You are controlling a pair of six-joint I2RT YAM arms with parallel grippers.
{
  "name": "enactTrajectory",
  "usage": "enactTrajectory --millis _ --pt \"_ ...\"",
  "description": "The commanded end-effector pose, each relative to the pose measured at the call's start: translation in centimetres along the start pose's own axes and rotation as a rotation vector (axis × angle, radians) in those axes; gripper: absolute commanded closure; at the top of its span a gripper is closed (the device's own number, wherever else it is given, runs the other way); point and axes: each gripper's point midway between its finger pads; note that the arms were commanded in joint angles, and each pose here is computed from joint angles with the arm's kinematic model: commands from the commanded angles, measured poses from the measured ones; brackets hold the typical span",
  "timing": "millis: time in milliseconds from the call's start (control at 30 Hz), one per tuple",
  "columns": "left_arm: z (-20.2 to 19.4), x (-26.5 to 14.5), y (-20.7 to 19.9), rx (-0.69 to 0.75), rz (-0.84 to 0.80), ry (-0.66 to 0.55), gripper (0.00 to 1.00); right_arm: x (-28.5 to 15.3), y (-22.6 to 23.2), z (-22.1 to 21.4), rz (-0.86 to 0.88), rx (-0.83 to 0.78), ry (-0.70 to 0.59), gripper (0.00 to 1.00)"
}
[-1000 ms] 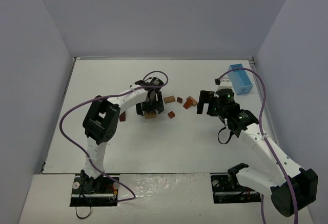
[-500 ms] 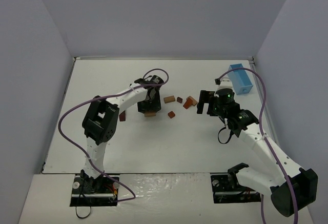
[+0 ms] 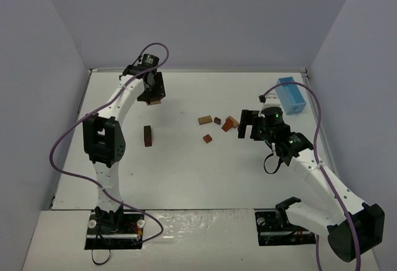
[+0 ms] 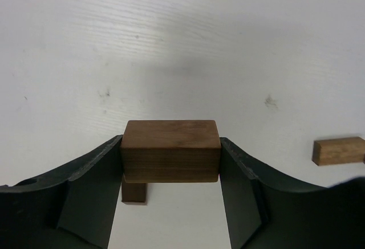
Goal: Build the wood block tower
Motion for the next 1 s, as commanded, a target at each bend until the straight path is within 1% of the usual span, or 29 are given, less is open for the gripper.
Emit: enactTrajectory --millis 0,267,733,867,967 --pt "1.7 0.4 0.7 0.079 -0.043 0.003 0.96 0.2 0.5 1.2 0.02 -0.009 -0.032 0.0" --pt "0.7 3.6 2.8 0.076 -0.011 0.071 0.96 0.6 0.6 1.0 0.024 -0.02 -0.016 0.0" --pt "-2.8 5.6 4.1 0.1 0.016 0.163 0.97 0.8 0.7 1.1 0.026 -0.026 -0.01 0.0" --pt "-3.4 5.9 4.4 0.104 0.014 0.161 1.0 0.8 0.7 0.9 0.026 -0.026 -0.008 0.0" --pt "-3.8 6.0 4.6 0.098 0.017 0.16 1.0 0.7 0.7 0.9 0.028 -0.025 -0.009 0.0"
Point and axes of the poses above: each gripper's point midway between its finger pads, its own x axis out along the fingers, its own y axis along the line the jaws close on, z = x × y
